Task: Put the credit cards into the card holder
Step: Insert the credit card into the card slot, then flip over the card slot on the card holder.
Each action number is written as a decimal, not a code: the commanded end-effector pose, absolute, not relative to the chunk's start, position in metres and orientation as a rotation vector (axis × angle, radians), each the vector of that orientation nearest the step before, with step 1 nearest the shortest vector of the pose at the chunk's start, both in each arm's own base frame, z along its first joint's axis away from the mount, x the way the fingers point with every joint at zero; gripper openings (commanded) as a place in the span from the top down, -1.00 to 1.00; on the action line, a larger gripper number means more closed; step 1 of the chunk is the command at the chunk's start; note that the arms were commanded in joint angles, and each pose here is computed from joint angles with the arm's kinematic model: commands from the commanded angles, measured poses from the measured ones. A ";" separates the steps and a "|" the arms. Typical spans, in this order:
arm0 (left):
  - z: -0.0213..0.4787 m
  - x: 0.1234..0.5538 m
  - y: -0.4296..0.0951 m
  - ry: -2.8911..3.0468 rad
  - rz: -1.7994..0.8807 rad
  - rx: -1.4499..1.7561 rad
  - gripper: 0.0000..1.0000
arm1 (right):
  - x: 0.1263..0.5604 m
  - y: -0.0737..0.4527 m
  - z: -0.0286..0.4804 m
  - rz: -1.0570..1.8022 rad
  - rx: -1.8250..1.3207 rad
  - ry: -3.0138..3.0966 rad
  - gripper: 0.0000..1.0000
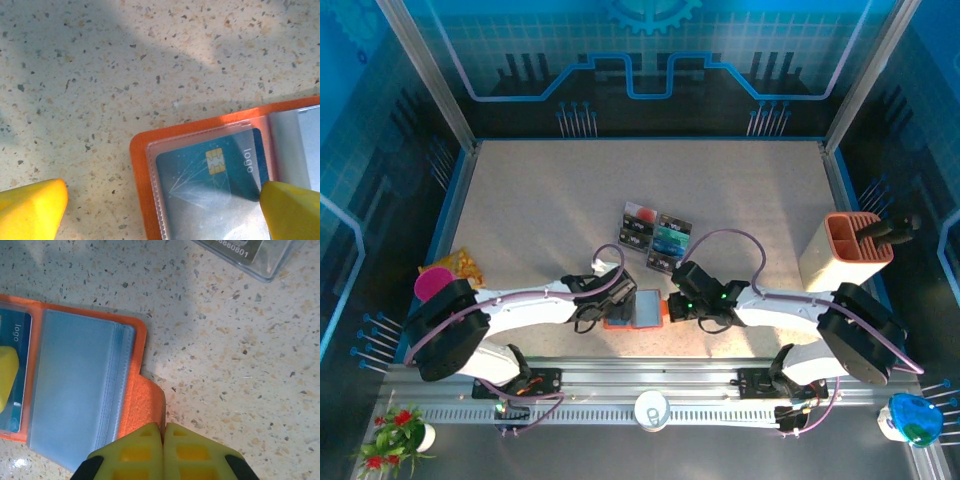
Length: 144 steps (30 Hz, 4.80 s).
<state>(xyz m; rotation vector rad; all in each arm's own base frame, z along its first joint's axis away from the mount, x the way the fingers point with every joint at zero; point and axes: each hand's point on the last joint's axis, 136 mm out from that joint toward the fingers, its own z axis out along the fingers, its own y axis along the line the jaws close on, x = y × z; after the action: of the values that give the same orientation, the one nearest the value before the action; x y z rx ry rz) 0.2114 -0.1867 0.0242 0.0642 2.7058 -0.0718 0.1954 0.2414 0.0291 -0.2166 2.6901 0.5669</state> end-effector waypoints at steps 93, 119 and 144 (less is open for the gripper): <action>0.004 0.196 -0.208 2.712 -0.268 0.110 -0.77 | 0.216 0.291 0.035 0.749 -0.254 2.720 0.46; 0.007 0.198 -0.208 2.684 -0.294 0.103 -0.71 | 0.213 0.319 0.030 0.982 -0.278 2.754 0.30; 0.046 0.208 -0.205 2.582 -0.326 0.083 -0.94 | 0.212 0.339 0.061 1.175 -0.255 2.687 0.34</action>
<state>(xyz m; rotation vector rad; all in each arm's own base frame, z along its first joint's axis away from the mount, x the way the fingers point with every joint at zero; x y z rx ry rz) 0.2043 -0.1954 0.0284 0.0814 2.6339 -0.2441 0.2094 0.3198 0.0352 -0.2260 2.7709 1.0402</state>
